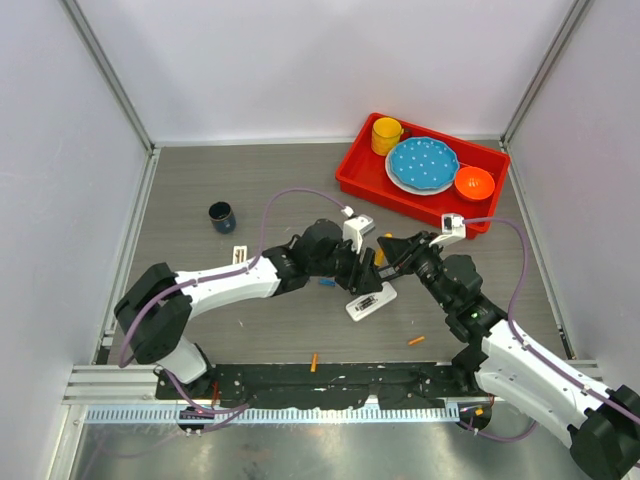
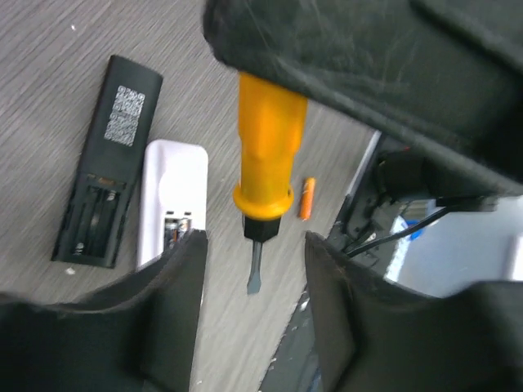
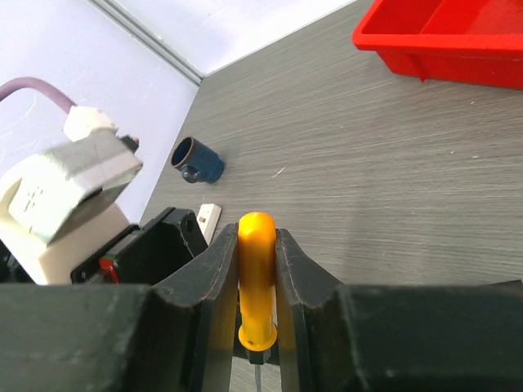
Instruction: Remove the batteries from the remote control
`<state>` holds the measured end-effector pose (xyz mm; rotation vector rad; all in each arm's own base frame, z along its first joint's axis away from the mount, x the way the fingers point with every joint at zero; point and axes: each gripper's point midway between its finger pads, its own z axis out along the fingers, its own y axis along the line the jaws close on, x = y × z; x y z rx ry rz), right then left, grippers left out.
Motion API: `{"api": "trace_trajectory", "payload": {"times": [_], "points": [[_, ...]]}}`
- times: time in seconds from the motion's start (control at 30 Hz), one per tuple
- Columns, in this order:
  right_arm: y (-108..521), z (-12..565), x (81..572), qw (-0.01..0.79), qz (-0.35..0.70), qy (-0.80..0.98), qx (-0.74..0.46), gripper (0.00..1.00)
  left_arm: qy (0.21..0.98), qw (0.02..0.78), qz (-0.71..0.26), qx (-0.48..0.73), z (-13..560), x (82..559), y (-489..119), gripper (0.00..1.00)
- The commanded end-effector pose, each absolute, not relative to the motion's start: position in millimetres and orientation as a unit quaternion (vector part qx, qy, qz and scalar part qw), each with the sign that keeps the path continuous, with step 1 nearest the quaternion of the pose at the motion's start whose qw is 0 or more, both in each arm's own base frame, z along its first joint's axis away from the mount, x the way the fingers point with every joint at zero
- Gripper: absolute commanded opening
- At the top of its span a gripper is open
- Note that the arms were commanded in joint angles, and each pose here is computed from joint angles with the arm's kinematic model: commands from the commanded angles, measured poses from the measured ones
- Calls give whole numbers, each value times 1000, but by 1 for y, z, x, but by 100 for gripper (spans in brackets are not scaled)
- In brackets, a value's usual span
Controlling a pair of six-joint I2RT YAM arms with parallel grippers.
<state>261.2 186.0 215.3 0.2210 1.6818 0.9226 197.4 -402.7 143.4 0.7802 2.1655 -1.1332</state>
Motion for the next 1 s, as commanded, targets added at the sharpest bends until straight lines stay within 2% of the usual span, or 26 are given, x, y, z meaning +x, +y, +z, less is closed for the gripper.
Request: {"api": "trace_trajectory", "payload": {"times": [0.0, 0.07, 0.1, 0.2, 0.23, 0.33, 0.43, 0.5, 0.53, 0.63, 0.73, 0.97], "points": [[194, 252, 256, 580, 442, 678, 91, 1, 768, 308, -491, 270, 179, 211, -415, 41], [196, 251, 254, 577, 448, 678, 86, 1, 762, 306, -506, 264, 183, 214, -414, 28], [197, 250, 254, 575, 449, 679, 85, 1, 761, 308, -508, 261, 185, 215, -414, 15], [201, 246, 255, 568, 449, 685, 82, 1, 761, 309, -510, 256, 185, 219, -409, 0], [201, 244, 255, 565, 449, 687, 82, 3, 761, 311, -509, 254, 186, 221, -407, 0], [203, 235, 259, 554, 438, 703, 84, 16, 768, 309, -503, 248, 181, 225, -399, 0], [206, 231, 261, 547, 431, 713, 83, 43, 780, 301, -489, 247, 171, 225, -388, 0], [206, 232, 263, 547, 425, 717, 79, 55, 784, 301, -481, 252, 170, 224, -382, 0], [207, 231, 263, 545, 423, 720, 76, 67, 790, 296, -469, 260, 165, 222, -376, 0], [218, 229, 260, 528, 429, 732, 38, 84, 798, 285, -449, 285, 160, 214, -366, 0], [233, 233, 255, 496, 446, 745, -13, 88, 806, 275, -431, 299, 157, 208, -357, 0], [253, 234, 249, 425, 507, 749, -40, 86, 805, 274, -423, 311, 162, 200, -346, 0]]}}
